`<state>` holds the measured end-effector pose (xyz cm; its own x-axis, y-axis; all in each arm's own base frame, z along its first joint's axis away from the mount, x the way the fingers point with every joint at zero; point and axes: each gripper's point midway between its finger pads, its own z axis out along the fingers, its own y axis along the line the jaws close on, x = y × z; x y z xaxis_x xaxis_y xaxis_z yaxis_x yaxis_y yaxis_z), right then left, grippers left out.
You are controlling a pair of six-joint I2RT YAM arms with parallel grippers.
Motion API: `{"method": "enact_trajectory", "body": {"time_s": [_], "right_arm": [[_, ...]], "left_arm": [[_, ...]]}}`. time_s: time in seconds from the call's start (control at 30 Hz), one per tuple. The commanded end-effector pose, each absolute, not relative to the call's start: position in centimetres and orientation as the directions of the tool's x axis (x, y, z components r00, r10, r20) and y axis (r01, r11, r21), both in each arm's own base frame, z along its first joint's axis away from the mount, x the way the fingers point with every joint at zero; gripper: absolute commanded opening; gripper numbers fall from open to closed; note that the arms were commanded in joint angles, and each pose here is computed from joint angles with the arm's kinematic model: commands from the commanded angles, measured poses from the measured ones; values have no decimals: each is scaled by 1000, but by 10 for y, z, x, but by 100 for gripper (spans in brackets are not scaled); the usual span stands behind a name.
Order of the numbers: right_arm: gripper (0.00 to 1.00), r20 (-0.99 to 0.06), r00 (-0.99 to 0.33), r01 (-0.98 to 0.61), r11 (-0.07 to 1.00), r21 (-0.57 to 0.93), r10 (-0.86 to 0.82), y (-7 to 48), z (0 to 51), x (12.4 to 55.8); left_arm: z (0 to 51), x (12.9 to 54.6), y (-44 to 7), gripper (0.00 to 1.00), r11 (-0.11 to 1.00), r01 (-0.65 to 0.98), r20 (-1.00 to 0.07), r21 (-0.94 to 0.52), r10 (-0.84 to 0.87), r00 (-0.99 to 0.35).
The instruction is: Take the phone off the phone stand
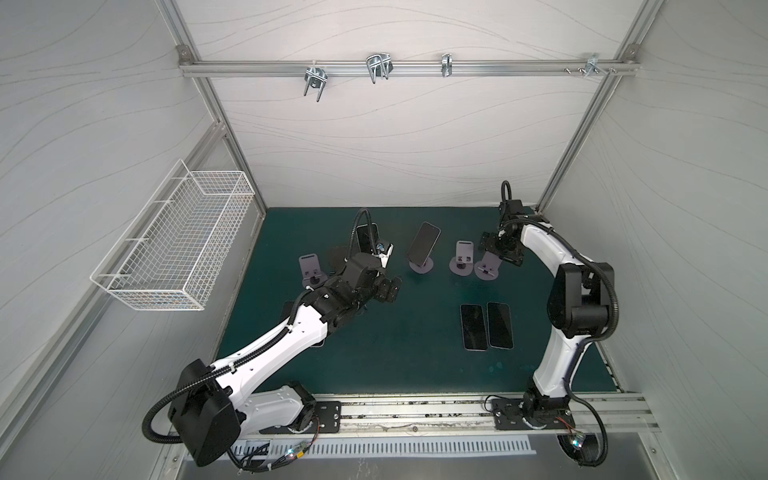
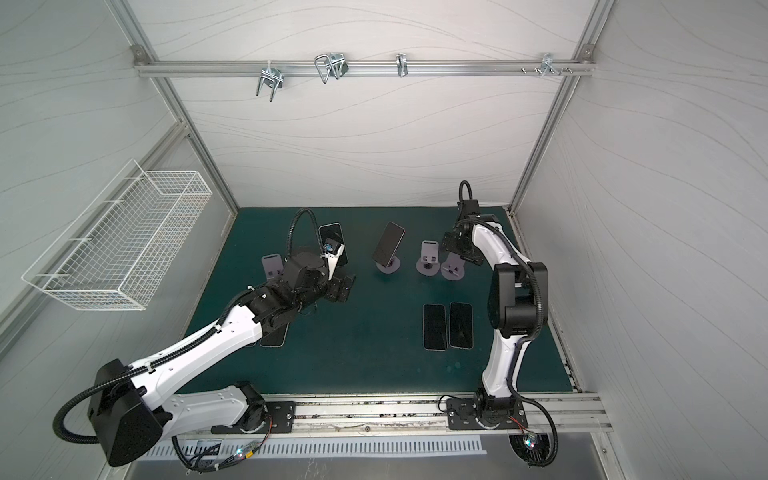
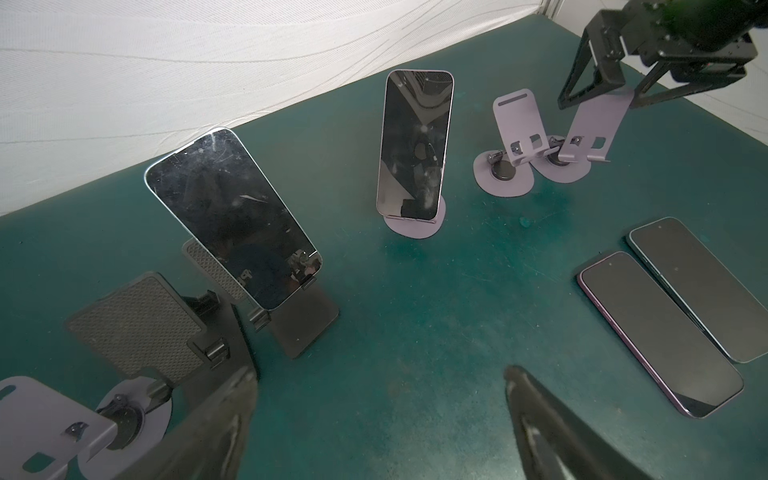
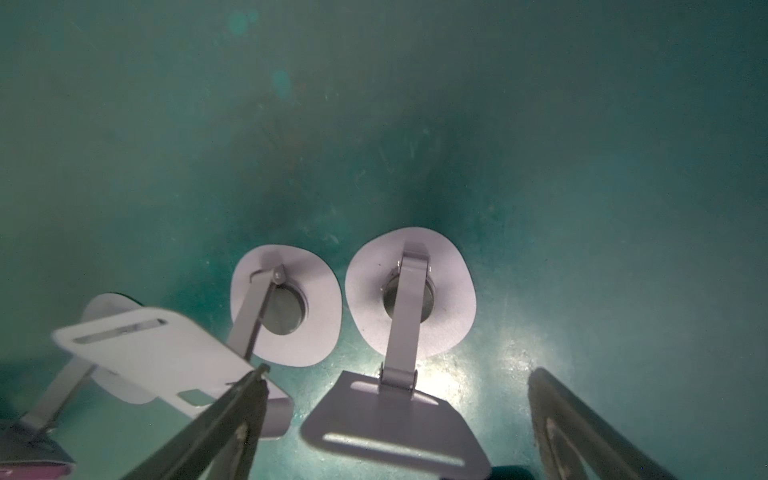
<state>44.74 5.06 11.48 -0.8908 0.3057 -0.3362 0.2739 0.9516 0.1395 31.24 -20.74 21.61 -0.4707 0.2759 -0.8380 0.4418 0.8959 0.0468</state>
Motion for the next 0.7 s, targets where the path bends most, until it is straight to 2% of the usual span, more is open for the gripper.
{"method": "enact_trajectory", "body": {"time_s": [0.0,0.27,0.67], "right_arm": [[99,-363,-862,334,935,120,354,40,158,433],[99,-436,-823,325,931,165,365,37,230,389],[99,-430,-871,39,905,423,239,120,276,302]], "left_arm": [[235,317,-208,94,902,429,-866,55,257,-429],[240,333,-214,98,899,425,-861,110,299,-410],[247,385,-268,98,863,489,-845,125,351,-403]]}}
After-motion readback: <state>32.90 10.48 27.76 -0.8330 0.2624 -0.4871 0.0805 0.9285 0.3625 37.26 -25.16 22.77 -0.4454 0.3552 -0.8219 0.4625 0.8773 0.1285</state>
